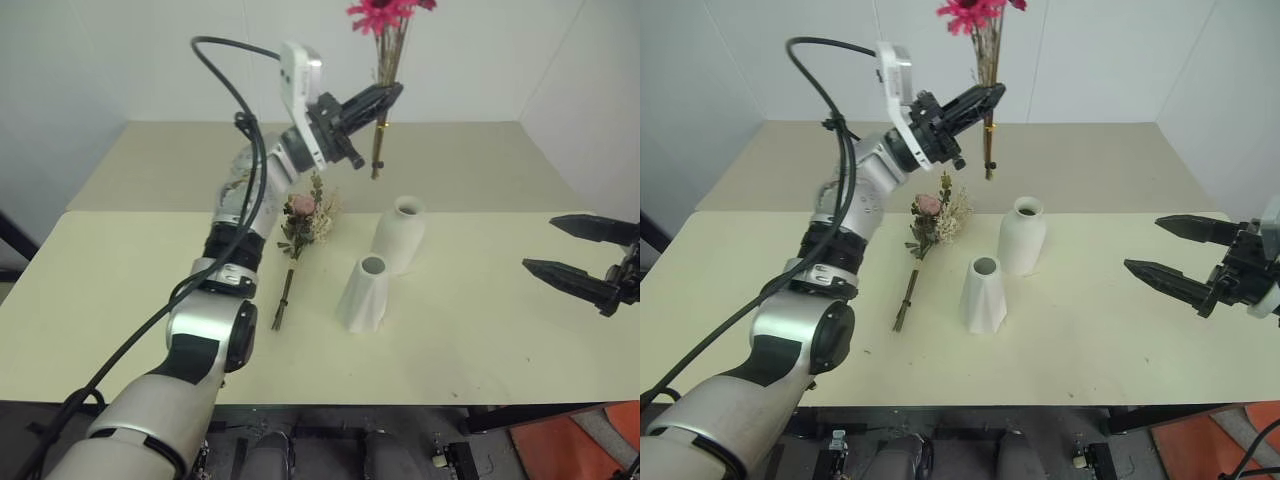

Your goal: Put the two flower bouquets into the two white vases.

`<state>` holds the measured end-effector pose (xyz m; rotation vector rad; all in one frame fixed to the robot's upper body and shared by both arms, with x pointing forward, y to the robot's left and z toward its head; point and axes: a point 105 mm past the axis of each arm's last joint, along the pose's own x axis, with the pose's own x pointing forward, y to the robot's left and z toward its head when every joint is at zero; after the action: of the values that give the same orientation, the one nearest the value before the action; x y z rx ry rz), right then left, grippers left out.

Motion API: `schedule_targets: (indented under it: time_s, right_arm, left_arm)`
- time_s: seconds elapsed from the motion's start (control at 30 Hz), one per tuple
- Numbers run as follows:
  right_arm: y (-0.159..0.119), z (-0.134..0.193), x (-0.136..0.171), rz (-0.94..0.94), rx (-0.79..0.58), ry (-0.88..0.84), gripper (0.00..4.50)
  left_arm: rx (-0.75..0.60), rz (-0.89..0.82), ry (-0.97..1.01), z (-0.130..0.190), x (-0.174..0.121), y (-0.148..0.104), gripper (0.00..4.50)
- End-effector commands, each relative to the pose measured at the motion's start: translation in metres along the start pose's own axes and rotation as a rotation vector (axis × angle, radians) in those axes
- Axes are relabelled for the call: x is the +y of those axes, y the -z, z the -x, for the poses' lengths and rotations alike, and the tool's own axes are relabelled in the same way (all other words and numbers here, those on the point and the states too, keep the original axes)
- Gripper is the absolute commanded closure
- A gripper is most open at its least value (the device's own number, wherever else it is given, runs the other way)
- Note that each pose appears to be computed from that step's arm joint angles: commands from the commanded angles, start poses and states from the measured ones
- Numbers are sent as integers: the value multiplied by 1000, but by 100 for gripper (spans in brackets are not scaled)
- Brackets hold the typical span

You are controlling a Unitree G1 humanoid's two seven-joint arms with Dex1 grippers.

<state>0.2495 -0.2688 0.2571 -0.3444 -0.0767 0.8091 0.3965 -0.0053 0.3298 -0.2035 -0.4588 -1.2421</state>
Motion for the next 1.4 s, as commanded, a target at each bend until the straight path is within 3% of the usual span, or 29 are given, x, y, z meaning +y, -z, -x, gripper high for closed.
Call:
schedule_targets:
  time_s: [0.03, 0.2, 0.5, 1.4]
  right_arm:
    - [-13, 7, 3, 39, -31, 30, 0]
    - [-13, 10, 8, 37, -37, 51, 0]
    - [-14, 14, 13, 38, -37, 75, 0]
    - [-13, 11, 12, -23, -61, 121, 0]
  left_arm:
    - [-26, -38, 1, -19, -4, -6, 449]
    - [-9, -14, -11, -37, -12, 9, 449]
    - [81, -34, -57, -39, -14, 43, 449]
    - [107, -56, -135, -35, -15, 68, 449]
